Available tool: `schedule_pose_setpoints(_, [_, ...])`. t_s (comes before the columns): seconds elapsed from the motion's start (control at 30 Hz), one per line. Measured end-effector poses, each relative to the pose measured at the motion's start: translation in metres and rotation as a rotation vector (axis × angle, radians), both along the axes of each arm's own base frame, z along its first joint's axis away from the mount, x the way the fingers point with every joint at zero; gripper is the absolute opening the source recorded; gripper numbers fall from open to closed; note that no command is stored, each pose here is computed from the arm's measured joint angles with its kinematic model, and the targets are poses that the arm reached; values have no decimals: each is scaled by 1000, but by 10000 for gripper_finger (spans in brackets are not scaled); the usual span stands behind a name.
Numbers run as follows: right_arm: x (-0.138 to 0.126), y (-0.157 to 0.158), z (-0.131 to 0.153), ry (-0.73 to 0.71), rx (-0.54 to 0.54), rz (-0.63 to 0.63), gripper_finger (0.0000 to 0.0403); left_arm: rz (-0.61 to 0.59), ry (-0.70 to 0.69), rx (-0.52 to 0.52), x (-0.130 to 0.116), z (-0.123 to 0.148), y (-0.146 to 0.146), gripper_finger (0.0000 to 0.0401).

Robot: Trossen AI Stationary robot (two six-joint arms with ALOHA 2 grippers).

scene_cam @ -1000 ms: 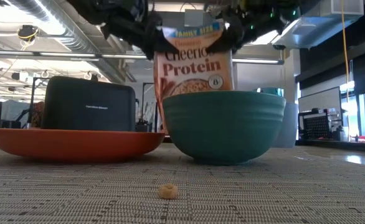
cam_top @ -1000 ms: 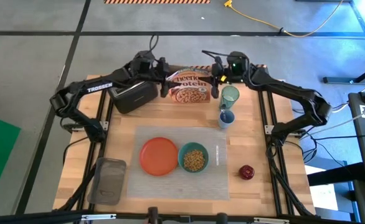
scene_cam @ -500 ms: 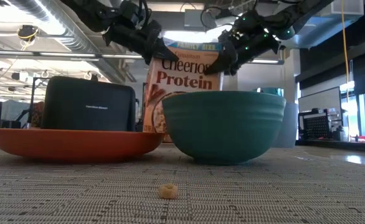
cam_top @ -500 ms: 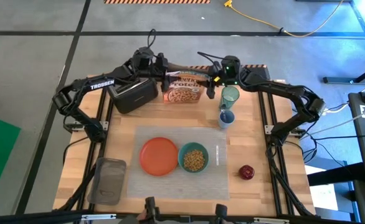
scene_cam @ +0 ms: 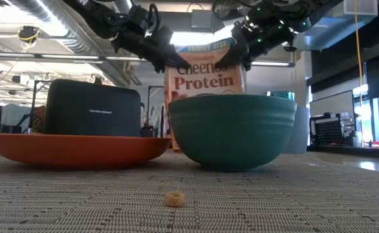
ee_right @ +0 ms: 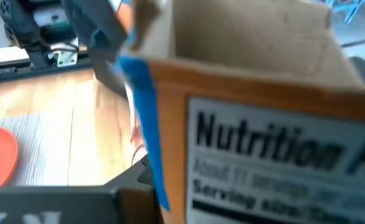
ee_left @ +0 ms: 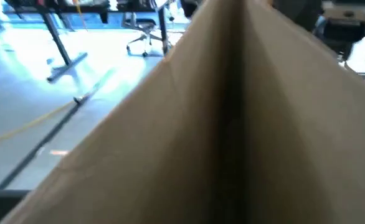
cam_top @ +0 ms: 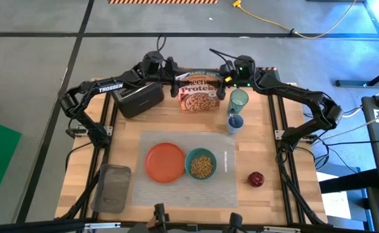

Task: Arrange a breakfast setting
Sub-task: Pour the cereal into the blue bowl

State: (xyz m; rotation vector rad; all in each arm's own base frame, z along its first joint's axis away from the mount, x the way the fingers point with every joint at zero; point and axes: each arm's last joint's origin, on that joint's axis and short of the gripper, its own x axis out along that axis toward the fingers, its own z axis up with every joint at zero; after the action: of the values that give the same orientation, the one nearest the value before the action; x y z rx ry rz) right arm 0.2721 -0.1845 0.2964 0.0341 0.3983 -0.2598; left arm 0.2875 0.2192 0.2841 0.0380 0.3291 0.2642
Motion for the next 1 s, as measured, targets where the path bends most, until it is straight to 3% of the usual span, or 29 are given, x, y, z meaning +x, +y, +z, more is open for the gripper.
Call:
schedule_pose_setpoints(0.3, [-3,1,-10,102,41,-48,193,-10,-58,47,2,7,1,252])
schedule_pose_setpoints(0.73, [-13,8,8,49,2,-57,253,-53,-67,58,10,10,-13,252])
schedule_pose_setpoints(1.0, [-21,13,22,1,-4,-74,273,-46,-104,166,-5,32,-15,252])
